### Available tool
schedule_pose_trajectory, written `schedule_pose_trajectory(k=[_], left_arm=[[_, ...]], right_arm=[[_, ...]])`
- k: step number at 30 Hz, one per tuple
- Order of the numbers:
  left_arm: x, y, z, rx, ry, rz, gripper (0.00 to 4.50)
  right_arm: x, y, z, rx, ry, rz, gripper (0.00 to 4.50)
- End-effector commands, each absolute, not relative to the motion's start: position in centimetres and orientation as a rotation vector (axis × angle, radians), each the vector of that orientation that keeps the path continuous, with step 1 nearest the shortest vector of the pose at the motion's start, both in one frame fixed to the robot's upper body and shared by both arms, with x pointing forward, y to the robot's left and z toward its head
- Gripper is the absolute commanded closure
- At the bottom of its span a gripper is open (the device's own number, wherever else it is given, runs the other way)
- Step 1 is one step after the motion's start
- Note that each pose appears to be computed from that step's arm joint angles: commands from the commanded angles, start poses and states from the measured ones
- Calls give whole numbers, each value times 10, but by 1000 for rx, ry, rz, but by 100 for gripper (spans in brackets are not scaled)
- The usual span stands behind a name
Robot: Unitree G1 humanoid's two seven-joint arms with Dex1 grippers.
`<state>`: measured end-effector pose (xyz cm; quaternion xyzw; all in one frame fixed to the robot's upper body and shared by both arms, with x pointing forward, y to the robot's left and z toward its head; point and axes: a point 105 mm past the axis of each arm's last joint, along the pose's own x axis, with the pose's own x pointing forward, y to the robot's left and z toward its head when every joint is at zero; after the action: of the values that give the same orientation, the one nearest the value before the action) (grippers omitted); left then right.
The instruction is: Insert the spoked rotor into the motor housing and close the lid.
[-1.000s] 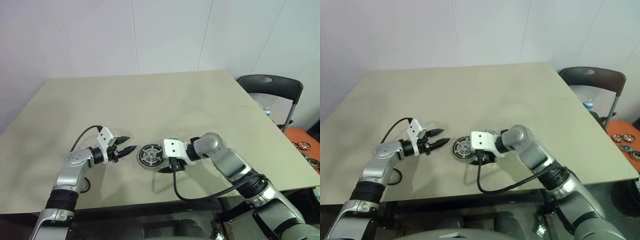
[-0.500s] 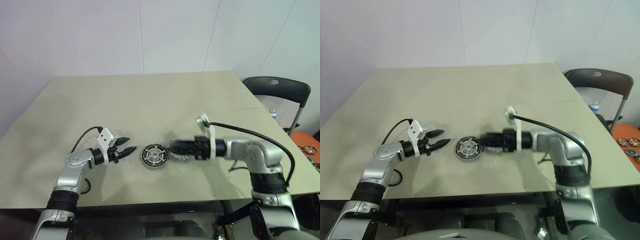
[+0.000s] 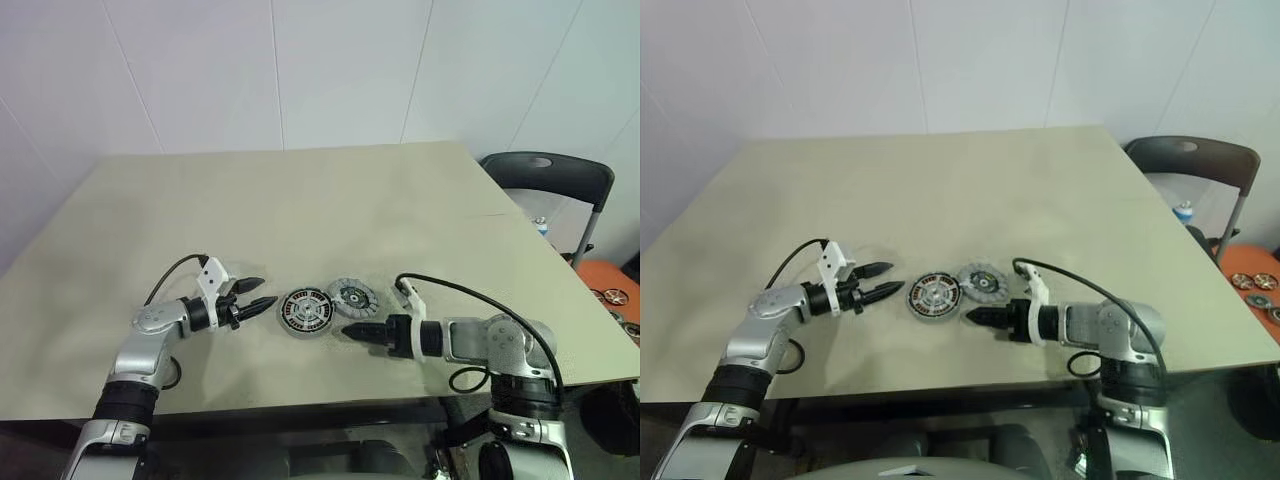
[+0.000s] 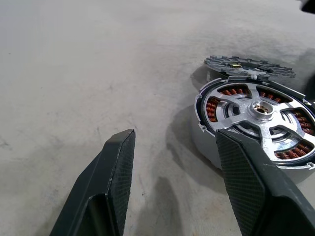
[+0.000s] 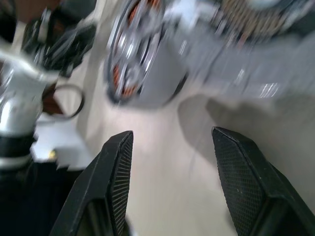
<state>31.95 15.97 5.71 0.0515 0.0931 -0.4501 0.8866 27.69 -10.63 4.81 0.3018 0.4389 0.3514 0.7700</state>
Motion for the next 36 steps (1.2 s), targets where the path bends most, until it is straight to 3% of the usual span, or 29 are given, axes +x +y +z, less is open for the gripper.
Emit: schedule_pose_trajectory(k=[1,5,10,18,25,30,36], left_arm=[[325,161,74,133,136,-930,173],[324,162,71,132,143,-926,173],[325,162,71,136,145,-923,173],[328,164,72,150,146,-914,173],[329,165,71,153,155,-913,173],[331,165,70,157,158,-910,173],[334,165,68,161,161,-901,173]], right_arm=[[300,-115,58,709,838,683,184],[321,-120,66,774,719,620,184],[328,-111,75,782,669,639,184],[326,-97,83,582,620,720,442],[329,-83,129,74,357,860,442],[325,-76,138,-209,259,900,442],[306,-53,156,-175,182,1037,235]])
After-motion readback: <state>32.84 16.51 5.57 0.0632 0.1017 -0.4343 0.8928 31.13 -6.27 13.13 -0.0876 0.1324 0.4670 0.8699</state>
